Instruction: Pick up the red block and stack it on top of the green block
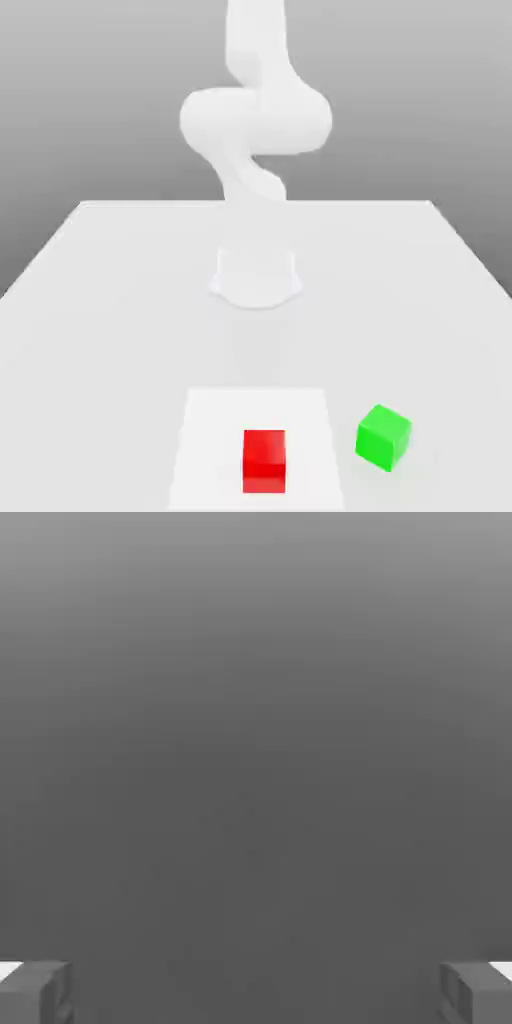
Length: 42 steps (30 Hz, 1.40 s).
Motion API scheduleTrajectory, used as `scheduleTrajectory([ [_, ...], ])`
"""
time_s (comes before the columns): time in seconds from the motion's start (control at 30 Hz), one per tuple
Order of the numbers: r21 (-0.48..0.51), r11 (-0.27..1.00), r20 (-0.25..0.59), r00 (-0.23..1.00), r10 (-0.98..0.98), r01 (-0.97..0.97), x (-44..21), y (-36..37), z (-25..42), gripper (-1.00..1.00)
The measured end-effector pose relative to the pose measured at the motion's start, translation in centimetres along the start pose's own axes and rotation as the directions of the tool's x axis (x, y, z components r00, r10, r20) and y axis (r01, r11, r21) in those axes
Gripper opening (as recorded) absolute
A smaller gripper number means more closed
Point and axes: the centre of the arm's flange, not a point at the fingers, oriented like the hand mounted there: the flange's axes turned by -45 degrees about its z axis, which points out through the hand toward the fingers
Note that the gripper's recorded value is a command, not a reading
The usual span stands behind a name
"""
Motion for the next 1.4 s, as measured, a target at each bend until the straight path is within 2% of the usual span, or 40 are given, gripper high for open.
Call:
scheduleTrajectory([
  [0.33, -0.012, 1.000, 0.303, 0.953, 0.000, 0.004, -5.8, -0.3, 20.2, 0.00],
  [0.73, -0.008, 1.000, 0.621, 0.784, 0.002, 0.004, -22.0, -0.6, 37.6, 0.00],
  [0.8, -0.007, 1.000, 0.652, 0.758, 0.003, 0.002, -24.7, -0.6, 39.6, 0.00],
  [0.93, -0.007, 1.000, 0.662, 0.750, 0.003, 0.002, -28.3, -0.6, 43.2, 0.00],
  [0.97, -0.007, 1.000, 0.662, 0.750, 0.003, 0.002, -28.9, -0.6, 43.9, -1.00],
  [1.2, -0.007, 1.000, 0.662, 0.750, 0.003, 0.002, -29.0, -0.6, 44.0, -1.00],
  [1.4, 0.003, 1.000, 0.662, 0.750, -0.009, 0.009, -25.2, -1.9, 39.3, -1.00],
])
